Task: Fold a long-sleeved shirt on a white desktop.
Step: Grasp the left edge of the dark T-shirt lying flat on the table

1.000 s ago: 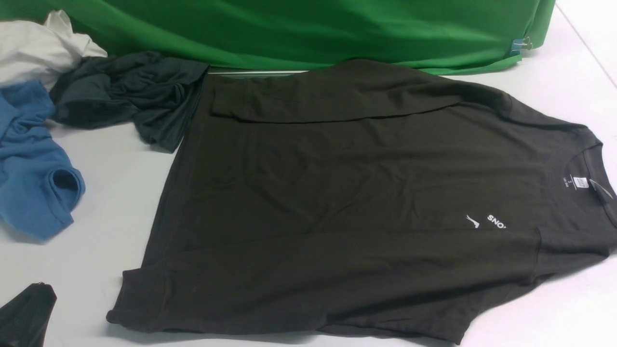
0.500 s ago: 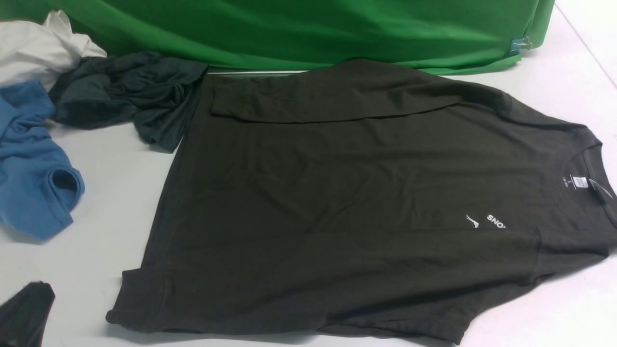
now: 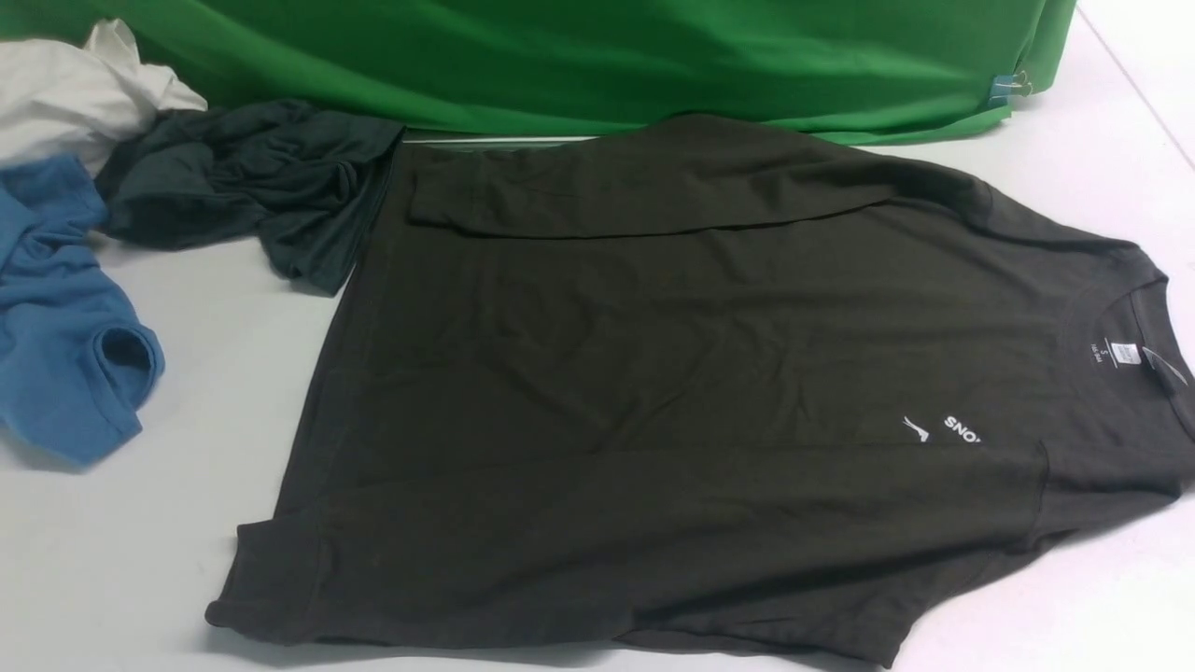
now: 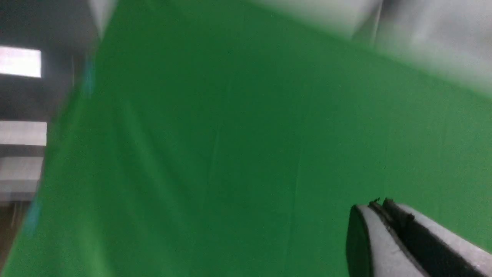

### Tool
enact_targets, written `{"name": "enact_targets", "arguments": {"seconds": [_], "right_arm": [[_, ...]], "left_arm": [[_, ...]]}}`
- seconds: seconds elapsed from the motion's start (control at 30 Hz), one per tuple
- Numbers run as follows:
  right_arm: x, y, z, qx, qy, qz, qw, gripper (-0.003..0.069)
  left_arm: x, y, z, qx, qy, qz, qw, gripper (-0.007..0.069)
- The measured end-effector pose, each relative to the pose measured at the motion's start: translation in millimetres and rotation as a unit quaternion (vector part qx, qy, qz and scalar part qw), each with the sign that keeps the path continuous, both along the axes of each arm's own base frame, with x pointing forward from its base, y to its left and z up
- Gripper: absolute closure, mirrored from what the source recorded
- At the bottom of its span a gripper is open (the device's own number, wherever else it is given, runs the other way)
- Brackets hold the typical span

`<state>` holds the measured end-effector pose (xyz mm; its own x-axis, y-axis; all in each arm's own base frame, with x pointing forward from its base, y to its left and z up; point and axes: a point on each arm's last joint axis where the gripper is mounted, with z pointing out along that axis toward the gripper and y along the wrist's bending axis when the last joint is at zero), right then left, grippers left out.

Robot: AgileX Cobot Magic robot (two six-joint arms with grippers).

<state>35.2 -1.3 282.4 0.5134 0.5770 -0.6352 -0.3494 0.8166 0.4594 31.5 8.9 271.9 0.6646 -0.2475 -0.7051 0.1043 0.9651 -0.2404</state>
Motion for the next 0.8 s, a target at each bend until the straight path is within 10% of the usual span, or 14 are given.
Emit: {"name": "enact_targets", "arguments": {"seconds": [0.2,0.4,0.57,0.8], "right_arm": [[-11.3,0.6,104.2,-0.031,0.001,-0.019,0.999,0.0412],[3.5,1.8,197.4,-0.12,0.104,-0.064,0.985,0.0412],[46.3,2.7,210.4,-0.209,0.256,-0.074,0.941,0.0412],[81.0,15.6,162.8,-0.222,0.369,0.013,0.902,0.0412]], "left_arm": [[-37.2,-3.2,104.9,0.022,-0.043,-0.01,0.999,0.0607],[-38.9,-9.7,201.3,0.089,0.086,-0.008,0.992,0.0607],[4.6,-6.9,224.7,0.14,0.299,0.015,0.944,0.0607],[32.6,-5.0,215.6,0.19,0.375,0.026,0.907,0.0607]]}}
